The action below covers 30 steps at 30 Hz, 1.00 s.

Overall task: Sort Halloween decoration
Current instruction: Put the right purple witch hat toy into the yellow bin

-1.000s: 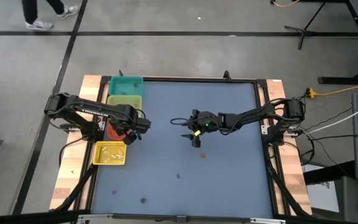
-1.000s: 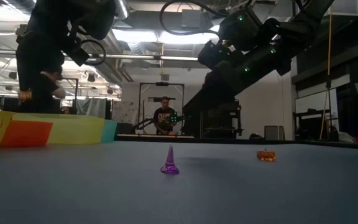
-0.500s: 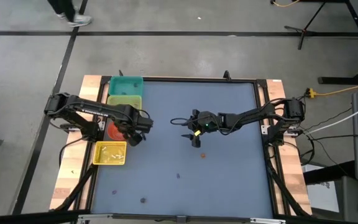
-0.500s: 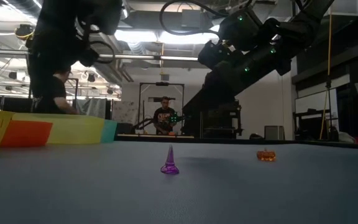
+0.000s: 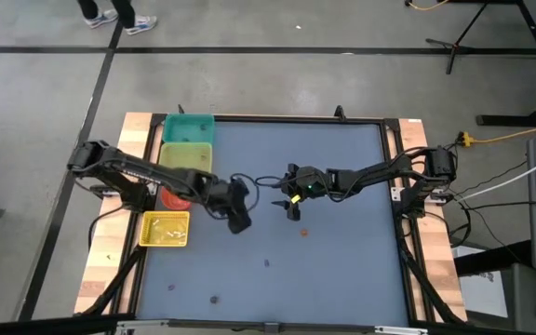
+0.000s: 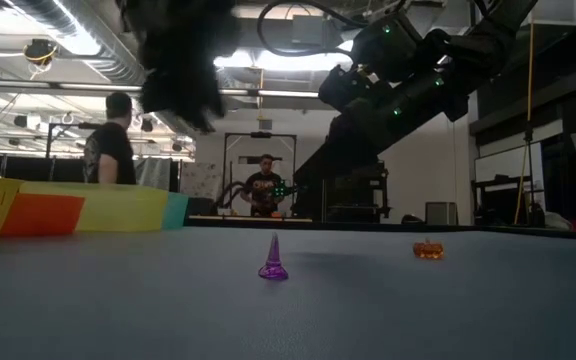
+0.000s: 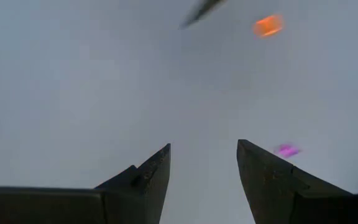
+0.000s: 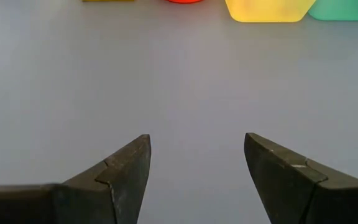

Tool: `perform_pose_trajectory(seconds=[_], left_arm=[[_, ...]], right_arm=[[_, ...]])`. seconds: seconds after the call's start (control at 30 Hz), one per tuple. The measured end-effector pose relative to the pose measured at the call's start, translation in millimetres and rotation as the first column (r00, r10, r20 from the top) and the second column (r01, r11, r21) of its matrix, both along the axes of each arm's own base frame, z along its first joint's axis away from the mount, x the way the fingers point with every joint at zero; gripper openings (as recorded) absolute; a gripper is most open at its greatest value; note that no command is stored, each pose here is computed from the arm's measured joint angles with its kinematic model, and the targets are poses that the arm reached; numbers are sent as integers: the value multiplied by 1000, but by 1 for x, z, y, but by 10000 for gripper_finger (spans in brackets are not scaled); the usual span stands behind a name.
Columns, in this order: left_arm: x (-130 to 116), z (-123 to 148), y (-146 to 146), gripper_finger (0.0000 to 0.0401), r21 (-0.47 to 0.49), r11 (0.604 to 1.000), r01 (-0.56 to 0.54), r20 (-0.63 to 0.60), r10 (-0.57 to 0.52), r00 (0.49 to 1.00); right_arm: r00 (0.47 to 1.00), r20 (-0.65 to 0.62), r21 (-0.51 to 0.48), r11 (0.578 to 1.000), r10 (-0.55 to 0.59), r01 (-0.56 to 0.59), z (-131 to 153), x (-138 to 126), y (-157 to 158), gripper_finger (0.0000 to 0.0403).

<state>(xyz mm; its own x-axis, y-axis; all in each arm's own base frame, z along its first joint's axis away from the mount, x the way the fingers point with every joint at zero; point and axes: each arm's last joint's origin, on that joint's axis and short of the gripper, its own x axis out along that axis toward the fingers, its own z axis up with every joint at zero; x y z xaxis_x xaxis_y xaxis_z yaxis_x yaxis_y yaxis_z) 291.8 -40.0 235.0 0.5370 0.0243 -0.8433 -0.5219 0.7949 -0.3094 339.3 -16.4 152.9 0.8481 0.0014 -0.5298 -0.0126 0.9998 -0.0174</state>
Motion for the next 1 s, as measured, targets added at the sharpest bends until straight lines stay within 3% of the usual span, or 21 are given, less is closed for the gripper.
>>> perform_pose_trajectory(seconds=[0.2,0.53,0.63,1.0], left_arm=[[22,-5,-43,168,146,965,219,181,-243,953],[44,-45,-95,168,329,826,458,214,-537,816],[52,-62,-102,168,364,796,484,211,-576,790],[63,-110,-107,168,341,779,527,142,-597,790]], right_arm=[[1000,-3,0,1000,0,0,0,0,0,259],[1000,-4,0,1000,0,0,0,0,0,259],[1000,-4,0,1000,-1,1,0,0,0,259],[1000,-5,0,1000,-1,1,0,0,0,259]])
